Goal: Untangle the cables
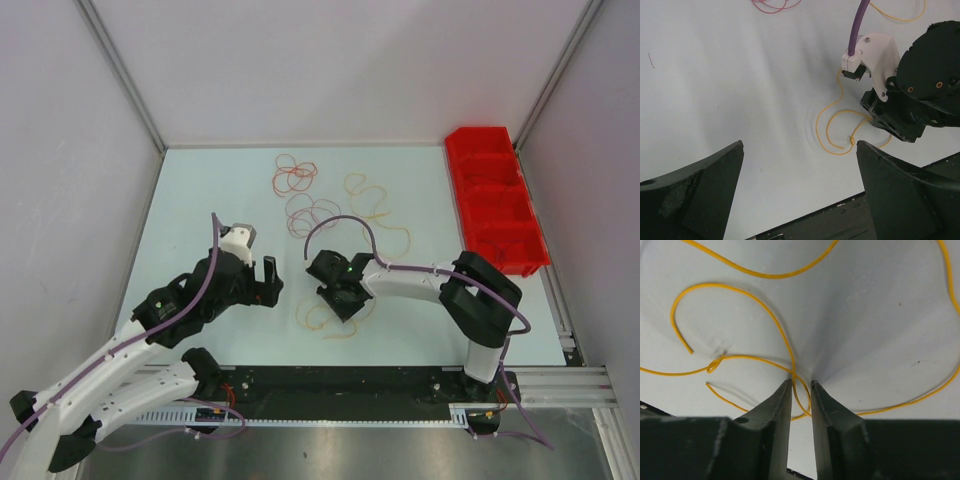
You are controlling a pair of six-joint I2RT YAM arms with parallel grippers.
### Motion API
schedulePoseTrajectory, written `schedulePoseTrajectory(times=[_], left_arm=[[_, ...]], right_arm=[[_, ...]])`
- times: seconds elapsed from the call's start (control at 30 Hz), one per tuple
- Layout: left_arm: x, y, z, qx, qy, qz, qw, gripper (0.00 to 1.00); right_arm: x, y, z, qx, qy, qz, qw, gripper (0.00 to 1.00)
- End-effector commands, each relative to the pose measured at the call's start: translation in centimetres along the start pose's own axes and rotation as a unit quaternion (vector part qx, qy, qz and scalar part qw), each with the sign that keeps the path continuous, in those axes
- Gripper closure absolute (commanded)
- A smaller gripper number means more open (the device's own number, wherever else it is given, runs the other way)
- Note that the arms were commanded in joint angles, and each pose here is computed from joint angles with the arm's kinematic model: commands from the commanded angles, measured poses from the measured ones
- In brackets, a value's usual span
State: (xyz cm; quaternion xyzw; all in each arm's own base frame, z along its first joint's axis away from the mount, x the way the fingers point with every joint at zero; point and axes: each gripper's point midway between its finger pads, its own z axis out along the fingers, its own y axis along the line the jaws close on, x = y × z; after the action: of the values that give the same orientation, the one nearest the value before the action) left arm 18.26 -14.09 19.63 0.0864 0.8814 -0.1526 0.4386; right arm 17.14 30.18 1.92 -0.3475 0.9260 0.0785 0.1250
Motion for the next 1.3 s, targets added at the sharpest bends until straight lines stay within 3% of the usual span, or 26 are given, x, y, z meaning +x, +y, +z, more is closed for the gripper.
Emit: schedulePoseTrajectory(times=[0.0, 0.07, 0.2, 0.37, 0.5, 0.67, 0.8, 1.0, 1.27], left_arm=[[-0.7, 0.3, 0.2, -0.008, -0.015, 0.002, 1.000, 0.00], [-0.7, 0.3, 0.2, -0.009, -0.016, 0.002, 1.000, 0.00], [-0.7, 0.3, 0.2, -0.008, -0.017, 0.003, 1.000, 0.00], [-1.3, 0.5, -0.6, -0.012, -0.023, -0.001, 1.000, 0.00], [-2.0, 1.3, -1.2, -0.027, -0.041, 0.000, 0.999, 0.00], [-1.5, 0.8, -0.3, -0.016, -0.037, 0.008, 0.999, 0.00], [-1.4, 0.9, -0.2, -0.020, -0.034, 0.008, 0.999, 0.00], [-1.4, 0.8, -0.3, -0.014, -0.039, 0.008, 0.999, 0.00], [-1.3, 0.7, -0.1, -0.014, -0.036, 0.009, 0.999, 0.00]], right_arm=[[1.8, -0.1, 1.2, -0.004, 0.026, -0.012, 1.000, 0.76], [2.5, 0.2, 1.4, -0.015, 0.035, -0.010, 0.999, 0.80], [2.5, 0.3, 1.5, -0.023, 0.029, -0.005, 0.999, 1.00], [-1.2, -0.7, -1.6, -0.025, -0.037, 0.026, 0.999, 1.00], [-5.8, -3.5, -7.1, -0.023, -0.113, 0.073, 0.991, 1.00], [-11.6, -9.5, -15.2, 0.026, -0.235, 0.134, 0.962, 1.00], [-13.9, -13.8, -19.5, 0.058, -0.292, 0.168, 0.940, 1.00], [-16.7, -21.2, -24.9, 0.123, -0.345, 0.220, 0.904, 1.00], [-18.2, -29.4, -28.8, 0.177, -0.385, 0.292, 0.858, 1.00]])
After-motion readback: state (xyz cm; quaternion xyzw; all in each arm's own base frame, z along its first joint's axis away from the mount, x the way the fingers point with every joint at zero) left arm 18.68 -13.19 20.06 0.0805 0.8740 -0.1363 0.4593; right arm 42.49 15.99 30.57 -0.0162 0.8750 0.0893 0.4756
